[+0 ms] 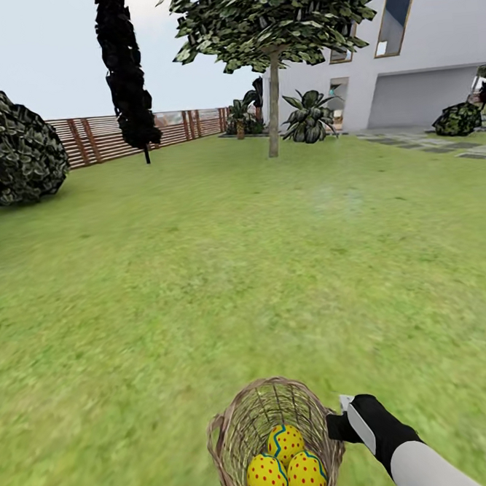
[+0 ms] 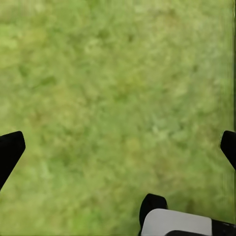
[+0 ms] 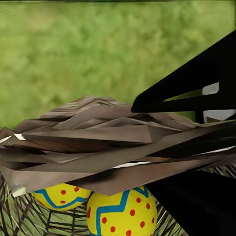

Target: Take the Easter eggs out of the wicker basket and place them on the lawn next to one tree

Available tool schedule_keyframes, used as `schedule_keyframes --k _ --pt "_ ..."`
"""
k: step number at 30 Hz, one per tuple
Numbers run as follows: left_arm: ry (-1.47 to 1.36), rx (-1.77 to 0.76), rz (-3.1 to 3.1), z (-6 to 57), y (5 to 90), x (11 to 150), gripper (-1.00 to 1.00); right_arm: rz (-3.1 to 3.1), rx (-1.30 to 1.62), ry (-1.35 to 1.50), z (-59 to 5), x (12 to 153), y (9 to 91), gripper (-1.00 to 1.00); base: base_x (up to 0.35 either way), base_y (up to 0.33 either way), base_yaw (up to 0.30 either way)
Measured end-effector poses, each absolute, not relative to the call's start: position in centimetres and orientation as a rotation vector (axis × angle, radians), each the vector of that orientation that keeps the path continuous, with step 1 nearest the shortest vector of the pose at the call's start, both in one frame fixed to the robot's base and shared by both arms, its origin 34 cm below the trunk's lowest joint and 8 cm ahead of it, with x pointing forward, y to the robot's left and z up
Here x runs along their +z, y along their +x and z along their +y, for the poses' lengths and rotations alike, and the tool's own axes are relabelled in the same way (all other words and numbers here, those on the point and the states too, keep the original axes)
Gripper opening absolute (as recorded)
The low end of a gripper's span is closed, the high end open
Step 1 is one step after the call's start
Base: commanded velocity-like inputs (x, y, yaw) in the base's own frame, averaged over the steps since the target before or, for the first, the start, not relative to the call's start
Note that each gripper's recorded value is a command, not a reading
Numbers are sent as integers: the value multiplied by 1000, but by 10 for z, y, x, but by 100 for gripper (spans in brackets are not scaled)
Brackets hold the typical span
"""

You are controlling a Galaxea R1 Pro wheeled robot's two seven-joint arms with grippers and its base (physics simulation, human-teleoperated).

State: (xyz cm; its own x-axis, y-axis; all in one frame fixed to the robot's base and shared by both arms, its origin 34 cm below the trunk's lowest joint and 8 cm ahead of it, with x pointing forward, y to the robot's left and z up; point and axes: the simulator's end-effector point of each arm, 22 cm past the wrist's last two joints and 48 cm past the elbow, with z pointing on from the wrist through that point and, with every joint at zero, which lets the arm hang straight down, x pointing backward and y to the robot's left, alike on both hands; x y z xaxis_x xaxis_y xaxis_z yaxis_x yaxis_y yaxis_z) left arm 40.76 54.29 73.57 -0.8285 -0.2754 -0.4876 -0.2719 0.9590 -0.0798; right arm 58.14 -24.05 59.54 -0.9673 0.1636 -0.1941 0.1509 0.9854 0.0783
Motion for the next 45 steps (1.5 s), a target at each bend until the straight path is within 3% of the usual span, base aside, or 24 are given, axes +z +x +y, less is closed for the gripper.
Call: schedule_keyframes --k 25,45 --pt "-398 -8 2612 544 402 766 100 2941 92 235 -240 627 576 -100 0 0 -267" --pt "-404 -9 2617 544 396 790 100 2940 95 237 -240 652 574 -100 0 0 -12"
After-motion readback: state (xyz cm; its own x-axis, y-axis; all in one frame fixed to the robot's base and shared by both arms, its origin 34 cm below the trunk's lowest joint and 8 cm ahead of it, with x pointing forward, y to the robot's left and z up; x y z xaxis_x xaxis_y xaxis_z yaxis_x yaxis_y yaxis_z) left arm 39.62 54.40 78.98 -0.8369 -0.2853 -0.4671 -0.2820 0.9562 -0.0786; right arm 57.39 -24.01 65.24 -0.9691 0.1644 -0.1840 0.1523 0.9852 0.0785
